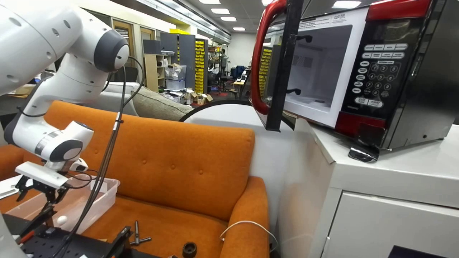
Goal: Place the white object in the transparent container
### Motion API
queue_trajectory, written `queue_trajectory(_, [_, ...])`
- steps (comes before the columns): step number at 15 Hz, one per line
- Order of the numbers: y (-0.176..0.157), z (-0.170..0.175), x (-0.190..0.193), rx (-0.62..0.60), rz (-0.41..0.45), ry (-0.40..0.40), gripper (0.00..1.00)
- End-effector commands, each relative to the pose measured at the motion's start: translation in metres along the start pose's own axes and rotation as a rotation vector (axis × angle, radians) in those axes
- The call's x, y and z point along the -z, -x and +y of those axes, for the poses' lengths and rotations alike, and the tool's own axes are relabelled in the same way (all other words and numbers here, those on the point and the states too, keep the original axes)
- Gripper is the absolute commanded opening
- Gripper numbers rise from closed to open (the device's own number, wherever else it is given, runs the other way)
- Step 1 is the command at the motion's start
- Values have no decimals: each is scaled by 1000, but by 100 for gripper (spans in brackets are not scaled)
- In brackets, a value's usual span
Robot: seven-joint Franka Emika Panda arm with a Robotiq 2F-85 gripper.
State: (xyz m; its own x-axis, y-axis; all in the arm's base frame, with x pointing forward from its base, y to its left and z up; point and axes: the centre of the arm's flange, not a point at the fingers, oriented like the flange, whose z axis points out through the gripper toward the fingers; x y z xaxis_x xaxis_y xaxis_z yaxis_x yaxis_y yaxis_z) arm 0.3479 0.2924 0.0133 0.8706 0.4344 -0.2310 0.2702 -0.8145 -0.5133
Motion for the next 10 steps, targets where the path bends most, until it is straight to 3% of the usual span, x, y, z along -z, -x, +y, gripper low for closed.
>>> queue_trajectory(1, [-3, 4, 4, 20, 30, 38, 100])
queue_trajectory(5, [12, 28, 10, -73, 119, 70, 100])
queue_trajectory(10, [60, 61, 31, -211, 344, 103, 100])
